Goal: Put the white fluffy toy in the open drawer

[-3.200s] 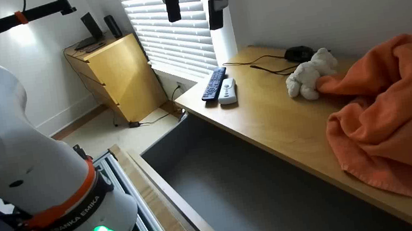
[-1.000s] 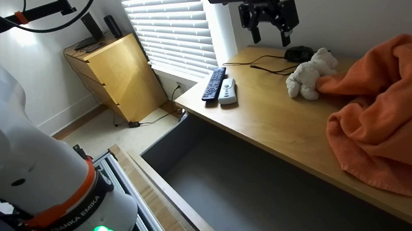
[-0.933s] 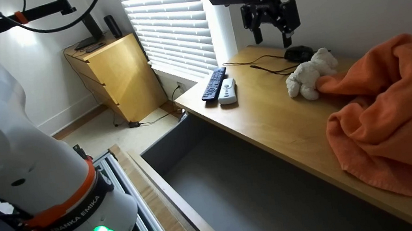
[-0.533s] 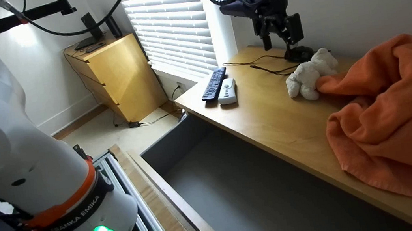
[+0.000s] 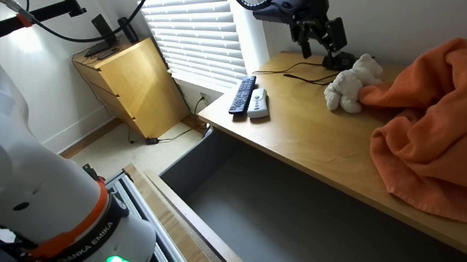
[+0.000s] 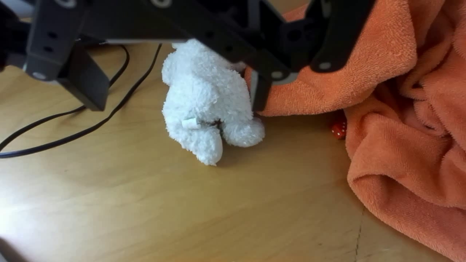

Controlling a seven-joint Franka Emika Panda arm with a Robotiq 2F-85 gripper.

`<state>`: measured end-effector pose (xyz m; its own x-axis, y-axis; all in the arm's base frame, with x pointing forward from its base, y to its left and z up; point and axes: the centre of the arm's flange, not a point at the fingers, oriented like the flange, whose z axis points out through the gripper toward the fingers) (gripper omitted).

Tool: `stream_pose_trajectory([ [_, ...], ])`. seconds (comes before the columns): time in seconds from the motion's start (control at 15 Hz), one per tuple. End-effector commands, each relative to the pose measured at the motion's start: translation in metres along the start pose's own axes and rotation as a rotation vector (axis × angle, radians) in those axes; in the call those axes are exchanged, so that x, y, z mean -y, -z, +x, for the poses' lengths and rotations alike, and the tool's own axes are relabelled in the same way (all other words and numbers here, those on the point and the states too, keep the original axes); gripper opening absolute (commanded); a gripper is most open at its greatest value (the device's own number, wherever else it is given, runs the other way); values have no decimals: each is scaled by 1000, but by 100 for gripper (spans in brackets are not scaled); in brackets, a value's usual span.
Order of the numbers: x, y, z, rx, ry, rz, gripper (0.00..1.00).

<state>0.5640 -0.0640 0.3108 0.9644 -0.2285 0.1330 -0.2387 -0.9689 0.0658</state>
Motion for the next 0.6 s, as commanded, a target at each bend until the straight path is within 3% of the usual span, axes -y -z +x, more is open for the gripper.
stream_pose_trajectory([
  [0.0, 0, 0, 0, 0, 0, 0, 100],
  [0.53, 3, -44, 25, -97, 51, -39, 100],
])
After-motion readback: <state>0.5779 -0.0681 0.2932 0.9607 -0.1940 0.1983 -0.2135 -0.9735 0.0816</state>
